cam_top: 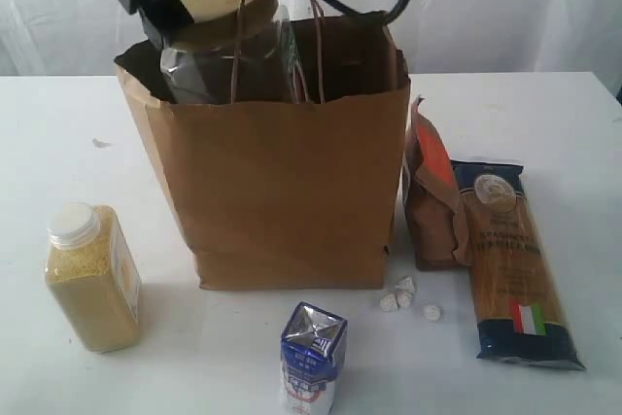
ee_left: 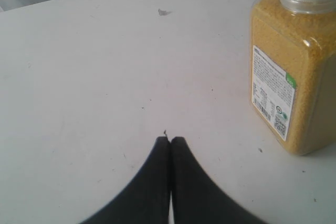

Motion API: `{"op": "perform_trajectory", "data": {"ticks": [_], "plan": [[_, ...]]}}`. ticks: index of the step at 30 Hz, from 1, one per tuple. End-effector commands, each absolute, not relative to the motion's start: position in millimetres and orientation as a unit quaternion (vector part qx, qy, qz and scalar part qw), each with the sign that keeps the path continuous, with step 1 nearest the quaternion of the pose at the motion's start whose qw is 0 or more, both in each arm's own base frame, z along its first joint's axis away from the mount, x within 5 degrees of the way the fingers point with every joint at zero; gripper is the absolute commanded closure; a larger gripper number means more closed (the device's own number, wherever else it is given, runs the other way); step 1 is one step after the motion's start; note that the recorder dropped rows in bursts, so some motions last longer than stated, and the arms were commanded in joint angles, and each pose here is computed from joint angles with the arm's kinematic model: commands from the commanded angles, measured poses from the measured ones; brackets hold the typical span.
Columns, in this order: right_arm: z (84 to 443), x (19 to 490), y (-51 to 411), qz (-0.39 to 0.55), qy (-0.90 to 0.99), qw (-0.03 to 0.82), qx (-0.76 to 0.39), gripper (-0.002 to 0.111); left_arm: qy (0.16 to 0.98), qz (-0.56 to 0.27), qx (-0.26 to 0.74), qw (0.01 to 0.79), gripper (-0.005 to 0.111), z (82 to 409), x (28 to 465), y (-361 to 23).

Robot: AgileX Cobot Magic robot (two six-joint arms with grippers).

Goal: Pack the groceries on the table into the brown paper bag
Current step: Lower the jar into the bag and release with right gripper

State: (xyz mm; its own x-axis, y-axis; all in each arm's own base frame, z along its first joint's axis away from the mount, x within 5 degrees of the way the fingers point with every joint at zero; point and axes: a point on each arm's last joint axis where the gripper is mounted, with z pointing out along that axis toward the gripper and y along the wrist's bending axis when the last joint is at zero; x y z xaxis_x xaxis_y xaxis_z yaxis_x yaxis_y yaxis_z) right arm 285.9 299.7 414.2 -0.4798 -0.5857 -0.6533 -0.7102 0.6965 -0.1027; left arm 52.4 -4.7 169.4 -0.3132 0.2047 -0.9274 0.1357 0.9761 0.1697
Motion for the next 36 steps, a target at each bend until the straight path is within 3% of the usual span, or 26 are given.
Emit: {"op": "perform_trajectory", "data": {"ticks": [1, 36], "plan": [[410.0, 291.3, 297.5, 0.11, 0.858, 0.349, -0.361, 0.108, 0.81, 0.027, 0.101, 0.577, 0.107, 168.3, 52.2, -4.9], [332.3, 322.5, 296.6, 0.152, 0.899, 0.272, -0.308, 0.108, 0.81, 0.027, 0.101, 0.577, 0.107, 168.3, 52.2, -4.9]]}}
